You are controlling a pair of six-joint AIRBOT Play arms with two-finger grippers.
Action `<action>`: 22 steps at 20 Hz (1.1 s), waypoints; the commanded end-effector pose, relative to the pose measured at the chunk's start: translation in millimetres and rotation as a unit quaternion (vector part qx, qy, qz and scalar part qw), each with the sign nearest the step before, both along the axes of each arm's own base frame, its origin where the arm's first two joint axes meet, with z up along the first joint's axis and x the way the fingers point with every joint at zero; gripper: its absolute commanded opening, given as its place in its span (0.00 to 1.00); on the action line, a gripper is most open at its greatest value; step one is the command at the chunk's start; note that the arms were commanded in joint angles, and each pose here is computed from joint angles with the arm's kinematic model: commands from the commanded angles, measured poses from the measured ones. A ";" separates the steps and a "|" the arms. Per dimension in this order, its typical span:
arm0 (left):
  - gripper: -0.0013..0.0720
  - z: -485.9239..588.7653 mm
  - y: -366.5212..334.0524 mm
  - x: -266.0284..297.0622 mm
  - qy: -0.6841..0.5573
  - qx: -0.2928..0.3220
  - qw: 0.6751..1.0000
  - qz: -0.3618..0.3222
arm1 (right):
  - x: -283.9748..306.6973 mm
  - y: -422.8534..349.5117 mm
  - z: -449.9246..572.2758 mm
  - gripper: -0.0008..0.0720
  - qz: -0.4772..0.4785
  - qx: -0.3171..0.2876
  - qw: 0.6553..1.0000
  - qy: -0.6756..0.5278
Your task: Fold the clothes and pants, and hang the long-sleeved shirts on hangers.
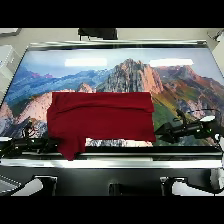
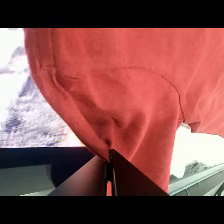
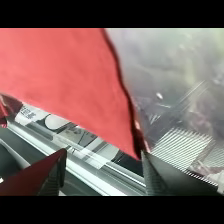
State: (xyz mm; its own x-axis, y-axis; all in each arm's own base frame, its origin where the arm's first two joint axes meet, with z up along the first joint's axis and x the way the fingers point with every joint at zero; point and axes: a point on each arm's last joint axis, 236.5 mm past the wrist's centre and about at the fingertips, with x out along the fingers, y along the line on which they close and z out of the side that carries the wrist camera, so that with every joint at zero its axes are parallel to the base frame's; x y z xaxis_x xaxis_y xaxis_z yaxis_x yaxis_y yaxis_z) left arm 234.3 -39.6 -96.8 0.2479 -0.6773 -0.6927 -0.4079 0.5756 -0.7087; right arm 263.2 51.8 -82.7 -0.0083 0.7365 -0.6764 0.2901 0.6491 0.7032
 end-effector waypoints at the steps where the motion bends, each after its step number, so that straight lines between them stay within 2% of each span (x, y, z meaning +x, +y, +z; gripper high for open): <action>1: 0.04 1.3 -1.5 -0.2 0.002 -0.005 1.000 0.001 | -10.3 2.4 -15.9 0.75 -0.011 -0.007 1.000 0.011; 5: 0.04 1.6 -1.8 -0.4 0.005 -0.007 1.000 0.004 | -8.3 9.7 -22.2 0.75 -0.029 0.001 1.000 0.002; 6: 0.04 1.6 -1.8 -0.4 0.007 -0.007 1.000 0.006 | -8.1 12.5 -25.2 0.73 -0.027 -0.004 1.000 0.000; 8: 0.04 1.7 -2.0 -0.5 0.010 -0.009 1.000 0.008 | -11.4 25.3 -32.1 0.62 -0.002 -0.018 1.000 -0.003; 9: 0.04 2.5 -2.8 -1.0 0.010 -0.011 1.000 0.007 | -12.7 30.3 -35.1 0.48 0.009 -0.027 1.000 -0.002; 11: 0.04 3.0 -2.8 -0.8 0.010 -0.011 1.000 0.007 | -10.5 37.6 -36.5 0.07 0.018 -0.032 0.999 -0.009; 17: 0.04 20.9 0.7 11.9 -0.011 -0.017 1.000 -0.006 | 12.2 43.5 4.1 0.05 -0.001 -0.019 0.997 -0.077; 22: 0.04 64.8 13.3 64.0 -0.078 0.027 0.996 -0.035 | 51.0 32.0 67.6 0.05 -0.021 -0.048 0.985 -0.165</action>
State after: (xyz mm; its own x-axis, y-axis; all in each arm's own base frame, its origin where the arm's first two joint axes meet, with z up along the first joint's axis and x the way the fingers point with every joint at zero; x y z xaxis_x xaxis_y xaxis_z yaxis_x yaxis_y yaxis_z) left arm 272.7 -29.6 -56.4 0.2820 -0.6772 -0.6796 -0.3242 0.5994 -0.7318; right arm 295.8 87.9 -48.5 0.1766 0.6821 -0.7096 0.1199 0.7007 0.7033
